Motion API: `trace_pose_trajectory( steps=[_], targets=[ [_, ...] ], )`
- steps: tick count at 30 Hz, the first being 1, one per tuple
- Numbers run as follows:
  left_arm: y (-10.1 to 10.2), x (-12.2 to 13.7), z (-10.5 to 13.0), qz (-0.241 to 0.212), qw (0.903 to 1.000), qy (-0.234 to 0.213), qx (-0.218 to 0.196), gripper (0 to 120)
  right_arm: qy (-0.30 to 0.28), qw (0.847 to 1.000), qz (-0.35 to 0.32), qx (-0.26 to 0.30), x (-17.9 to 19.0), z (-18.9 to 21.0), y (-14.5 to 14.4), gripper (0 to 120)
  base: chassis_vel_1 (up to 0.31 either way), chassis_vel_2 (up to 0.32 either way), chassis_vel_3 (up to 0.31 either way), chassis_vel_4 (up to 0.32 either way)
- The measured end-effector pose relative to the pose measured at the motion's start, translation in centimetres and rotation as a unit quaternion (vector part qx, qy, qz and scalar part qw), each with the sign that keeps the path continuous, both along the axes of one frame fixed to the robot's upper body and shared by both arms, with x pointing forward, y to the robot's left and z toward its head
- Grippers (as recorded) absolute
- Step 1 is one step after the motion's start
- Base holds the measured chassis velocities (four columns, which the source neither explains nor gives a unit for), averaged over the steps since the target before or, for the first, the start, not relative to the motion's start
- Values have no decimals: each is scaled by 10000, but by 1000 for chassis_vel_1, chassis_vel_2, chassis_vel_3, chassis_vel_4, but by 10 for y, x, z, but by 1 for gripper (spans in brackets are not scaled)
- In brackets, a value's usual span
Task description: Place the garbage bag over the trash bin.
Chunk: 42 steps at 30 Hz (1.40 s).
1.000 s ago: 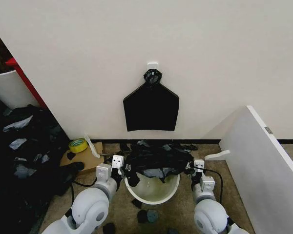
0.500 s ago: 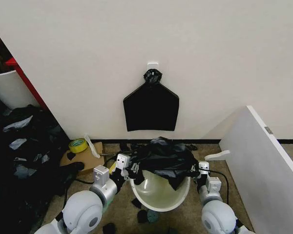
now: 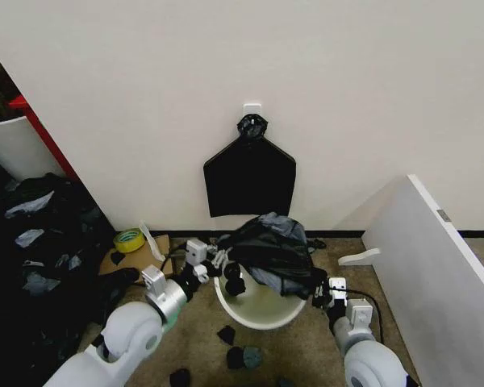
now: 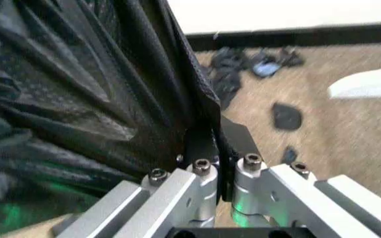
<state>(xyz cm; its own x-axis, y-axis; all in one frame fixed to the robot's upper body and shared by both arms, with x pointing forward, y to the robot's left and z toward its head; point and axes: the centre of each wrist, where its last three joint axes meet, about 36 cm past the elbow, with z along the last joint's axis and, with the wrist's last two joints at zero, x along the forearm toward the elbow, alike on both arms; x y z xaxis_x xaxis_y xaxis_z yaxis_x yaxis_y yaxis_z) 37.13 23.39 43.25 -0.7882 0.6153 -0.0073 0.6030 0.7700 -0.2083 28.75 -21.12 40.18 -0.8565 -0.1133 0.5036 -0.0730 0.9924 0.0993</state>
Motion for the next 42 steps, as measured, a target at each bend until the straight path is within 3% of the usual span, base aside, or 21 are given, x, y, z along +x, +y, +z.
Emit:
trace_pose_trajectory(
  steps=[8, 11, 15, 25, 34, 37, 42],
  targets=[
    [18, 14, 0, -258, 9992, -188, -257, 6, 431, 9985, 312, 150, -15, 17, 5, 0, 0, 0, 0, 0],
    [34, 21, 2, -761, 9952, -373, -481, 6, 666, 9964, 472, 214, -19, 28, 7, 0, 0, 0, 0, 0],
    [49, 26, 1, -1041, 9924, -475, -459, 6, 572, 9969, 523, 166, -19, 29, 5, 0, 0, 0, 0, 0],
    [57, 38, 4, -594, 9962, -420, -476, 6, 173, 9961, 859, 90, -36, 15, 13, 0, 0, 0, 0, 0],
    [46, 41, -5, -448, 9975, -358, -420, 6, -661, 9921, 1017, -325, -47, 18, 9, 28, 0, 0, 0, 0],
    [41, 43, -8, -367, 9982, -337, -341, 6, -1077, 9849, 1243, -539, -56, 9, 0, 42, 0, 0, 0, 0],
    [36, 45, -12, -244, 9990, -294, -216, 6, -1611, 9719, 1666, -407, -60, -4, -10, 58, 0, 0, 0, 0]
  ],
)
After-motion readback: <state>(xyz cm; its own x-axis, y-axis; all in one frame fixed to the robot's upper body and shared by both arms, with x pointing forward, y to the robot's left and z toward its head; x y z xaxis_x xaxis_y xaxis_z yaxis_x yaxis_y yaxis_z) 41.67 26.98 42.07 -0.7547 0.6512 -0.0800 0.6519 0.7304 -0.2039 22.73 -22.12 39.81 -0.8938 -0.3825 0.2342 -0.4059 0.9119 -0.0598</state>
